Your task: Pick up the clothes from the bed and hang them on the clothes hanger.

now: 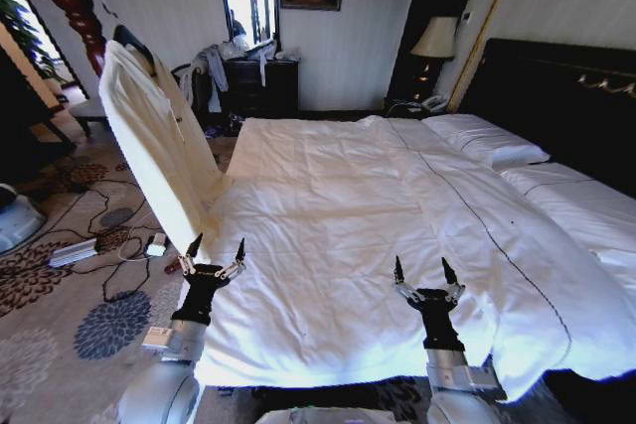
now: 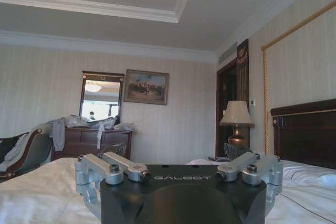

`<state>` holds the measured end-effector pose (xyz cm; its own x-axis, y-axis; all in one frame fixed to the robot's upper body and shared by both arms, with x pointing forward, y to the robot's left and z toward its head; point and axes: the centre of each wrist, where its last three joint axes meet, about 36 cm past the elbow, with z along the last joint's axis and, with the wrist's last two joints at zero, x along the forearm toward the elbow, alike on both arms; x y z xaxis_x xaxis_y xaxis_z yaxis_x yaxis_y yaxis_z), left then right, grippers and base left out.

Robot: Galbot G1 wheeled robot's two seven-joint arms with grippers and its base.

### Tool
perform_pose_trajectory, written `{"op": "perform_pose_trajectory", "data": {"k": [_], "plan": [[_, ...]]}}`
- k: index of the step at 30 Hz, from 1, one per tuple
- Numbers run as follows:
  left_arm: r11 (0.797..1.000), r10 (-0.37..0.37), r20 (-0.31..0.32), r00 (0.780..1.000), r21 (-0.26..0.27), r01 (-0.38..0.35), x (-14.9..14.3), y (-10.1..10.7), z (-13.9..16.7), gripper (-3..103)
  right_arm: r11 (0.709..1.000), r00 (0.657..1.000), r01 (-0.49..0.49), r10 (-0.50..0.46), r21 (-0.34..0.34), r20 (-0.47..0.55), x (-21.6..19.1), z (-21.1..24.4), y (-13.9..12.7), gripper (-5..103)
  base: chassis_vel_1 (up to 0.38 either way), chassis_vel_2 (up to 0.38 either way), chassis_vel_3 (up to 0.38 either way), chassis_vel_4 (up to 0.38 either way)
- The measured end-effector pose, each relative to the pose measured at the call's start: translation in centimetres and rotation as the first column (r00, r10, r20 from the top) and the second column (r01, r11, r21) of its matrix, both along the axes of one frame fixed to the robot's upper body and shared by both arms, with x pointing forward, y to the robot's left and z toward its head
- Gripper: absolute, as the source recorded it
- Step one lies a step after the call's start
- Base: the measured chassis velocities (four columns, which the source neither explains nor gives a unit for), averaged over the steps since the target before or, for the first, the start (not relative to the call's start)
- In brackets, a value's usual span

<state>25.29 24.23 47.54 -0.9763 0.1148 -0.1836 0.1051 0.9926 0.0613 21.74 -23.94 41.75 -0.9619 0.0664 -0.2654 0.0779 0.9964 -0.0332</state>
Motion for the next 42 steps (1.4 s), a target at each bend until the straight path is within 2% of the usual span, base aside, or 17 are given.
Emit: {"op": "perform_pose_trajectory", "data": {"k": [42], "plan": [[1.0, -0.003, -0.005, 1.0, -0.003, 0.003, 0.15, 0.06, -0.05, 100, 1.0, 1.0, 0.001, -0.001, 0.002, 0.001, 0.09, 0.0, -0.07, 100, 0.0, 0.0, 0.0, 0.0]]}}
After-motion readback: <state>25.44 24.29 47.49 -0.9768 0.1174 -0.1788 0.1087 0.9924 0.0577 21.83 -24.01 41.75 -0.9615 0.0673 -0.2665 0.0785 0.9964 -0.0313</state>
